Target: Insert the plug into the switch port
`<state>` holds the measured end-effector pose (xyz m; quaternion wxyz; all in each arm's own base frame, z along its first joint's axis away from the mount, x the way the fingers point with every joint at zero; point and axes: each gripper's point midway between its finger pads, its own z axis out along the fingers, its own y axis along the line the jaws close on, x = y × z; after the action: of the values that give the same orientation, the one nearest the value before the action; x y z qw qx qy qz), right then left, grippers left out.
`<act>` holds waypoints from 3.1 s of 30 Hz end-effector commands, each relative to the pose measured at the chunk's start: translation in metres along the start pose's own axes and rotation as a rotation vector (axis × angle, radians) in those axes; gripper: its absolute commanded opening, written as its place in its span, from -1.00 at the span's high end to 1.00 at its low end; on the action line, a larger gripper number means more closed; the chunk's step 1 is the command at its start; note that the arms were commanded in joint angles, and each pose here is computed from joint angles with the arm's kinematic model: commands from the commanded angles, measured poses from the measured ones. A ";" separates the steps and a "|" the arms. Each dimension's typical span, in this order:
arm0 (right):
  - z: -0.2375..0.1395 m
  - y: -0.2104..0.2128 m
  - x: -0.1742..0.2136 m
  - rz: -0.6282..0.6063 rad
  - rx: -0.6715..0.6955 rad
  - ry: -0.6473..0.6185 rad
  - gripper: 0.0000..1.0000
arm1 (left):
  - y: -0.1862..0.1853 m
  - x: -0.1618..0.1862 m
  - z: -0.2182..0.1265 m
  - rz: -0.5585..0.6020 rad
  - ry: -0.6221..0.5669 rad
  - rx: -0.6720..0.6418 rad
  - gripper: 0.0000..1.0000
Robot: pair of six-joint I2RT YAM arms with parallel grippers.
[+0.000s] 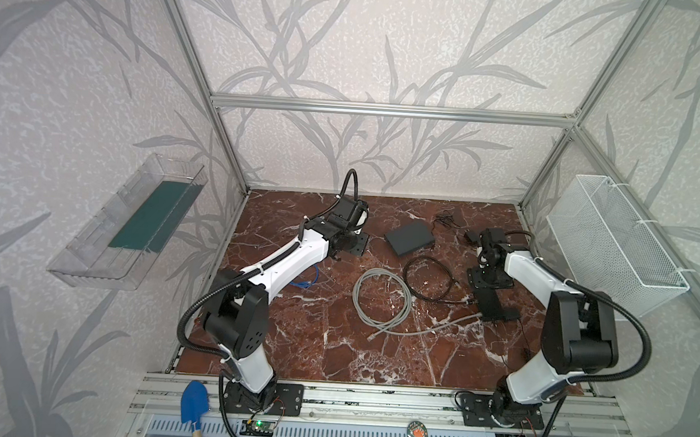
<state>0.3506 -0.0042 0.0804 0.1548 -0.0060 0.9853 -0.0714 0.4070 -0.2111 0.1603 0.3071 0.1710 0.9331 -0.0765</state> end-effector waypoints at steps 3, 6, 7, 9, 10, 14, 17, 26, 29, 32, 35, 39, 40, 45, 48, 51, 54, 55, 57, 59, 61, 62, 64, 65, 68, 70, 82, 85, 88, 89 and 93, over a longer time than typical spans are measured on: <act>-0.054 0.067 -0.076 0.132 -0.369 -0.314 -0.65 | -0.013 0.003 0.012 -0.060 0.074 0.069 -0.08; -0.050 0.095 -0.102 0.189 -0.442 -0.335 -0.65 | -0.019 0.000 0.021 -0.096 0.083 0.101 -0.07; -0.047 0.105 -0.109 0.194 -0.470 -0.328 -0.65 | -0.022 -0.002 0.024 -0.106 0.084 0.112 -0.07; -0.034 0.119 -0.123 0.214 -0.499 -0.312 -0.66 | -0.027 -0.008 0.030 -0.117 0.081 0.133 -0.07; -0.029 0.126 -0.131 0.230 -0.519 -0.314 -0.66 | -0.029 -0.012 0.032 -0.127 0.076 0.144 -0.08; -0.002 0.138 -0.157 0.296 -0.555 -0.308 -0.67 | -0.034 -0.027 0.051 -0.144 0.051 0.162 -0.08; 0.013 0.144 -0.172 0.311 -0.555 -0.311 -0.67 | -0.032 -0.039 0.066 -0.146 0.038 0.147 -0.08; 0.062 0.149 -0.187 0.339 -0.512 -0.234 -0.66 | -0.024 -0.071 0.107 -0.161 0.039 0.119 -0.09; 0.072 0.159 -0.189 0.319 -0.547 -0.215 -0.63 | -0.021 -0.085 0.117 -0.162 0.026 0.113 -0.09; 0.078 0.177 -0.192 0.270 -0.610 -0.183 -0.55 | -0.018 -0.090 0.126 -0.168 0.028 0.125 -0.10; 0.075 0.205 -0.195 0.193 -0.703 -0.184 -0.51 | -0.010 -0.089 0.133 -0.146 0.035 0.121 -0.10; 0.062 0.250 -0.188 0.029 -0.802 -0.171 -0.48 | 0.007 -0.082 0.137 -0.110 0.067 0.118 -0.12; 0.060 0.260 -0.184 -0.023 -0.815 -0.170 -0.48 | 0.010 -0.080 0.138 -0.095 0.076 0.123 -0.13; 0.052 0.302 -0.167 -0.151 -0.944 -0.154 -0.48 | 0.025 -0.068 0.134 -0.076 0.122 0.127 -0.14; 0.045 0.327 -0.166 -0.165 -1.038 -0.170 -0.48 | 0.032 -0.058 0.127 -0.083 0.154 0.118 -0.15; 0.036 0.334 -0.179 -0.143 -1.048 -0.204 -0.50 | 0.037 -0.044 0.125 -0.088 0.189 0.089 -0.15; 0.028 0.314 -0.195 -0.069 -0.995 -0.231 -0.55 | 0.047 -0.037 0.128 -0.106 0.193 0.052 -0.15; 0.023 0.305 -0.198 -0.043 -0.984 -0.235 -0.56 | 0.051 -0.036 0.127 -0.110 0.197 0.033 -0.15; 0.021 0.287 -0.197 0.021 -0.927 -0.224 -0.56 | 0.060 -0.033 0.128 -0.120 0.204 0.011 -0.16; 0.015 0.277 -0.191 0.067 -0.896 -0.199 -0.56 | 0.066 -0.031 0.130 -0.133 0.206 0.013 -0.16; 0.007 0.276 -0.174 0.103 -0.907 -0.143 -0.53 | 0.069 -0.031 0.131 -0.153 0.210 0.026 -0.17; 0.004 0.279 -0.165 0.109 -0.908 -0.117 -0.52 | 0.069 -0.031 0.132 -0.163 0.208 0.038 -0.17; -0.002 0.286 -0.148 0.102 -0.917 -0.087 -0.50 | 0.067 -0.029 0.135 -0.177 0.212 0.070 -0.17; -0.004 0.290 -0.141 0.104 -0.919 -0.069 -0.48 | 0.065 -0.027 0.137 -0.187 0.216 0.088 -0.17; -0.010 0.310 -0.121 0.102 -0.954 0.001 -0.42 | 0.062 -0.024 0.141 -0.202 0.228 0.129 -0.16; -0.009 0.318 -0.113 0.104 -0.942 0.023 -0.40 | 0.064 -0.024 0.143 -0.209 0.224 0.128 -0.17; 0.015 0.350 -0.117 0.213 -0.992 0.041 -0.38 | 0.052 0.001 0.155 -0.244 0.280 0.237 -0.13; 0.016 0.352 -0.130 0.221 -0.994 0.012 -0.38 | 0.046 0.007 0.148 -0.244 0.289 0.266 -0.11; 0.014 0.354 -0.142 0.215 -0.998 -0.012 -0.38 | 0.039 0.011 0.135 -0.257 0.295 0.293 -0.06; 0.013 0.355 -0.147 0.214 -1.002 -0.020 -0.39 | 0.036 0.012 0.129 -0.262 0.290 0.304 -0.04; 0.014 0.362 -0.154 0.182 -1.020 -0.017 -0.38 | 0.028 0.018 0.107 -0.289 0.280 0.341 0.06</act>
<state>0.4962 0.3471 0.0547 0.1333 0.0245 0.8979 0.4189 0.4808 -0.1950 0.0387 0.1333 0.0926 0.9623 -0.2183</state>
